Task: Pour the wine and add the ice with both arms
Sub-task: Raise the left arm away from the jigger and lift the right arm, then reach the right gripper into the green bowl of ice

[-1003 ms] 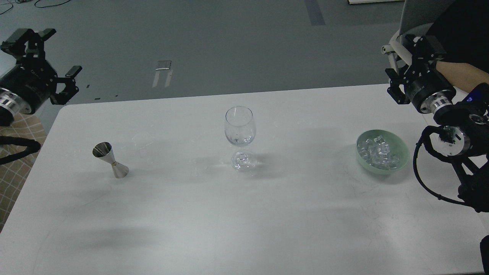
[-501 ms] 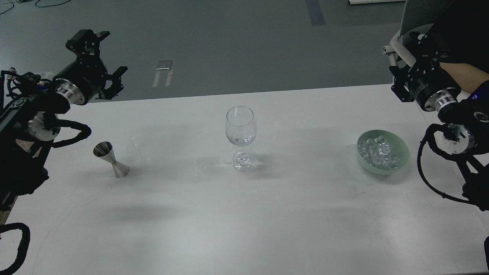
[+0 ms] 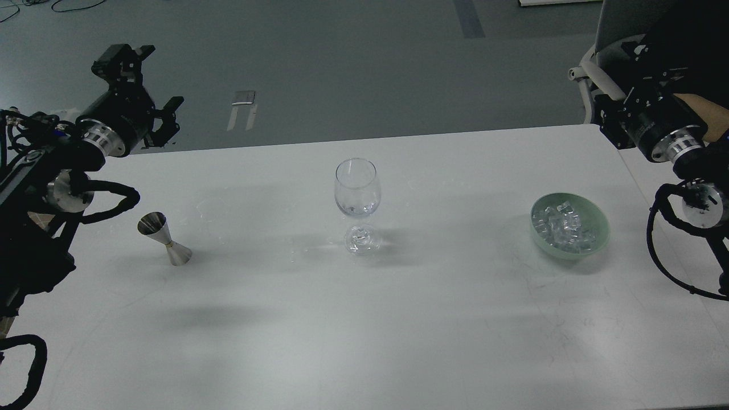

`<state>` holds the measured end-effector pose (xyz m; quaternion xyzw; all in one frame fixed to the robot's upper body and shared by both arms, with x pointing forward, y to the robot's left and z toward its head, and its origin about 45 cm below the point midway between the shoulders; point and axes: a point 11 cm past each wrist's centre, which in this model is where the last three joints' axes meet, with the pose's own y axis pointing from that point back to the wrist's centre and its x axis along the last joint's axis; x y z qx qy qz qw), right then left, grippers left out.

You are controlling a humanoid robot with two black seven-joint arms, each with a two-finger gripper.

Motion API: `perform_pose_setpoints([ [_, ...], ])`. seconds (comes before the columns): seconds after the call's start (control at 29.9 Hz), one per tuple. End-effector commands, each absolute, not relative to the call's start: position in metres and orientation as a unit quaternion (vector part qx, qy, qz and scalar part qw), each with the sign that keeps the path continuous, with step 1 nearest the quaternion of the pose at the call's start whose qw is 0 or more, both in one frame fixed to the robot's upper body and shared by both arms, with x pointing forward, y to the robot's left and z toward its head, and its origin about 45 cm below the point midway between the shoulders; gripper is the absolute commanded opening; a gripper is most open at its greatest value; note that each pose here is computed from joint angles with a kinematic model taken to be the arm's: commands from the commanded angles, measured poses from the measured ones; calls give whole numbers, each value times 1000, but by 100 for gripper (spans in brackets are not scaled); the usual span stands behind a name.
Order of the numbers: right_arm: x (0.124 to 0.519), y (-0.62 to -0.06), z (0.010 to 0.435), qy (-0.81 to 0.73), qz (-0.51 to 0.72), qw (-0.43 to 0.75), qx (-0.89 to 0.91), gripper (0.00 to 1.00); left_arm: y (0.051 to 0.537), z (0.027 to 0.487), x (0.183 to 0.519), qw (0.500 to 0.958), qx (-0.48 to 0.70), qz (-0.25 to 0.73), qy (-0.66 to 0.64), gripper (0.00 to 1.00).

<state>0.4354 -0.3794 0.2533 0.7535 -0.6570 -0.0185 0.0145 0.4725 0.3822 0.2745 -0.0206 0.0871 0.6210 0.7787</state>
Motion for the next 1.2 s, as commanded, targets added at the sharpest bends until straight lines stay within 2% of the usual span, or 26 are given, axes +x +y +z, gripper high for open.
perform_pose_setpoints([
  [0.0, 424, -397, 278, -641, 36, 66, 764, 100, 381, 274, 472, 782, -19, 618, 84, 98],
  [0.13, 411, -416, 295, -625, 91, 133, 763, 100, 380, 273, 471, 783, -21, 616, 85, 98],
  [0.27, 387, -438, 315, -588, 158, 239, 757, 100, 354, 263, 475, 792, -28, 602, 97, 98],
  [0.47, 358, -471, 338, -523, 244, 389, 718, 100, 344, 260, 476, 795, -32, 597, 103, 98],
  [0.74, 337, -467, 350, -407, 263, 476, 734, 100, 333, 257, 478, 799, -38, 591, 109, 98],
  [0.84, 335, -461, 341, -360, 275, 509, 732, 100, 322, 256, 479, 802, -48, 584, 111, 98],
  [1.17, 336, -415, 261, -231, 283, 556, 747, 100, 319, 258, 480, 804, -54, 581, 110, 98],
])
